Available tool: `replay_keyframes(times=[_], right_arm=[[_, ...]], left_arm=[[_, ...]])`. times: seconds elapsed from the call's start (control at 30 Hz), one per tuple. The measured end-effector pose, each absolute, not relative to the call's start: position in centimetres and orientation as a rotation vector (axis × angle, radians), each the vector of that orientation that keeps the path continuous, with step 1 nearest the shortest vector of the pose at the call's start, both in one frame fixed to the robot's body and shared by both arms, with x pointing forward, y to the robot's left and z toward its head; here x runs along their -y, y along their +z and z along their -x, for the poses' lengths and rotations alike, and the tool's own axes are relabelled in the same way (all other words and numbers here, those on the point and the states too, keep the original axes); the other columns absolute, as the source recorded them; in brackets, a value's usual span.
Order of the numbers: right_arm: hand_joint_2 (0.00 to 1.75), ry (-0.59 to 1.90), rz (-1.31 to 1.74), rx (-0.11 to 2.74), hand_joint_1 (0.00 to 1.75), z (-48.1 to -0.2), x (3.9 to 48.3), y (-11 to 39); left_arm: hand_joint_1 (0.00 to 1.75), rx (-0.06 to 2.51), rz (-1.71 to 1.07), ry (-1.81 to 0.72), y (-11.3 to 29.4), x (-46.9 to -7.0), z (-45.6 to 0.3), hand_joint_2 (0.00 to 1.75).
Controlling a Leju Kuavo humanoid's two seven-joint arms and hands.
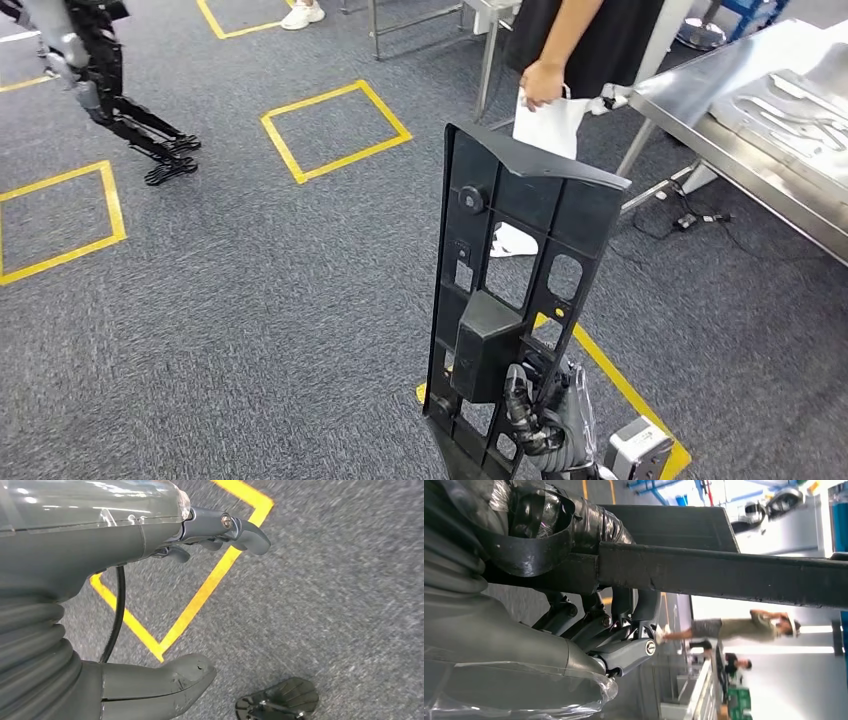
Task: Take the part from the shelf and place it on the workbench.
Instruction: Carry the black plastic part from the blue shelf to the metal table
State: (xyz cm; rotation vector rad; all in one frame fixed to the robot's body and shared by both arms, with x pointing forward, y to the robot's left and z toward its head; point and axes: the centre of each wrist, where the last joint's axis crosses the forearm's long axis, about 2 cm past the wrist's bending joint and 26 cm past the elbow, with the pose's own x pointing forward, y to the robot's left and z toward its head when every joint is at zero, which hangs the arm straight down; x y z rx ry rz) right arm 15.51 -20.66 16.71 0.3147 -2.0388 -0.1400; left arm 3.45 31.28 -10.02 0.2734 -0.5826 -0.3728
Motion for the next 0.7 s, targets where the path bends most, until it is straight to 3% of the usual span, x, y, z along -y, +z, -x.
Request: replay_keyframes(times=[0.7], right_arm=[[1.75, -0.117, -0.303, 2.028, 1.75, -15.98, 19.93, 16.37]], left_arm=[[0.00, 0.571, -0.258, -0.366, -10.27, -31.75, -3.06, 1.75]])
